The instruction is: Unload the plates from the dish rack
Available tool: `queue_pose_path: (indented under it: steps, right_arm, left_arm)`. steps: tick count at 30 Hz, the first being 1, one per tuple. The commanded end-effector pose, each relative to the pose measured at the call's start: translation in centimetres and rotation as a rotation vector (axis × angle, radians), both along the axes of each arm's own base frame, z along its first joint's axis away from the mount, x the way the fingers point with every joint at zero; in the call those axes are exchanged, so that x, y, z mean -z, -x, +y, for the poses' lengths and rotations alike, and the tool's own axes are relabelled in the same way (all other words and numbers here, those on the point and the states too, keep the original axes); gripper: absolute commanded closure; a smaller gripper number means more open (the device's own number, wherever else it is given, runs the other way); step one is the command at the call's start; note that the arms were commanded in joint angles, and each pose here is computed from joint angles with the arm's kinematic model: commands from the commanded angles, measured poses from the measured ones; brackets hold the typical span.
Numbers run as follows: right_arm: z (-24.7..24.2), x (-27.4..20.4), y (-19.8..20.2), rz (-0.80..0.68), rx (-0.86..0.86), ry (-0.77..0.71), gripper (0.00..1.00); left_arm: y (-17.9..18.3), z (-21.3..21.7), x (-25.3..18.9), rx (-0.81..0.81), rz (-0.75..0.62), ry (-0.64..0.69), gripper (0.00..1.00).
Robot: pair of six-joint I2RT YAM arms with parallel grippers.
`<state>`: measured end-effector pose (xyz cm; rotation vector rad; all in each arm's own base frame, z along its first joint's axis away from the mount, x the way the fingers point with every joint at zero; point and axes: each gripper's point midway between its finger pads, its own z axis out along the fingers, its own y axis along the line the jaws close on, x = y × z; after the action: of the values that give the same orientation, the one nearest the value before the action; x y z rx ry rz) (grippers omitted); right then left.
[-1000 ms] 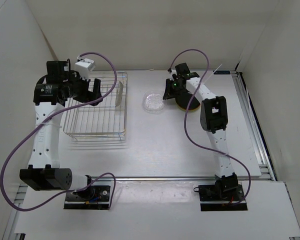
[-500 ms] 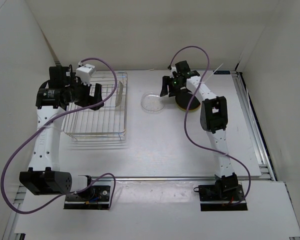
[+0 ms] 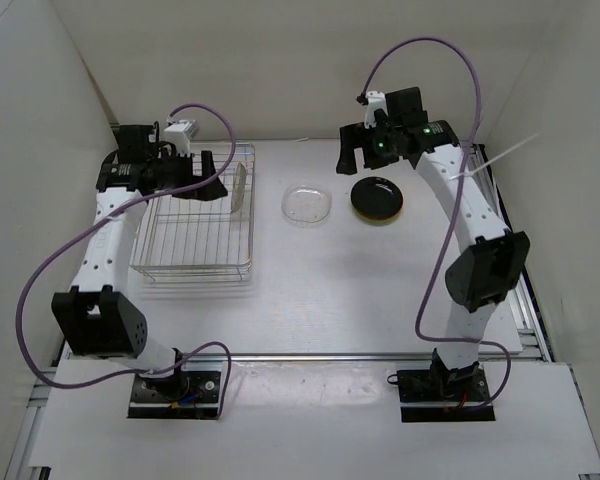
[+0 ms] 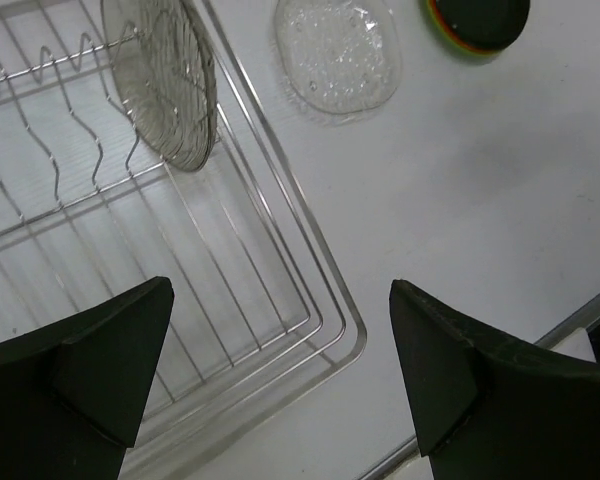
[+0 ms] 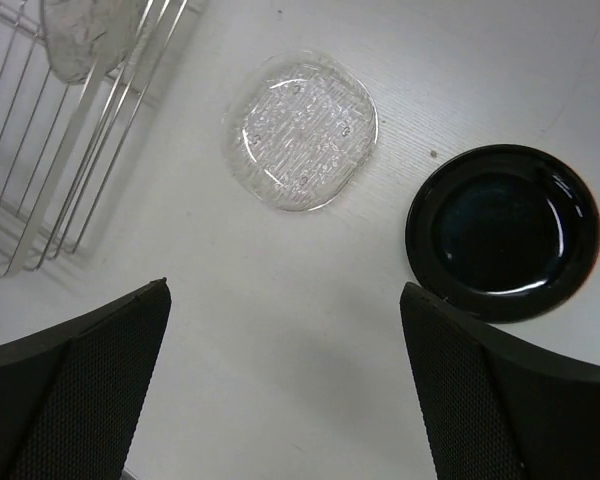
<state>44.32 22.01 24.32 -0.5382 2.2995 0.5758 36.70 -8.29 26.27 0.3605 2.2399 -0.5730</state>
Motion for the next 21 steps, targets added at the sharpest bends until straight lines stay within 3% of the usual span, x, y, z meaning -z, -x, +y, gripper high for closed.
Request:
queue_pose_path:
  steps: [1,8,18,21]
  right_arm:
    - [-0.8,0.0,3.2,0.01,-0.067,0.092,0.01]
    - [-1.7,-1.8,8.2,-0.016,-0.123,0.188,0.0]
    - [-3.0,-1.4,8.0,-0.041,-0.082,0.241,0.0]
    - [-2.9,-1.6,7.9,-0.05,-0.081,0.238,0.0]
  left_arm:
    - [-2.7,-2.1,-3.2,0.078,-0.101,0.124,0.0]
    - [-9.1,-2.4,0.9,0.086,-0.04,0.157,0.02]
    - [-13.6,-4.0,5.8,0.09,0.03,0.195,0.1]
    - [-13.7,-4.5,6.2,0.099,0.033,0.195,0.18]
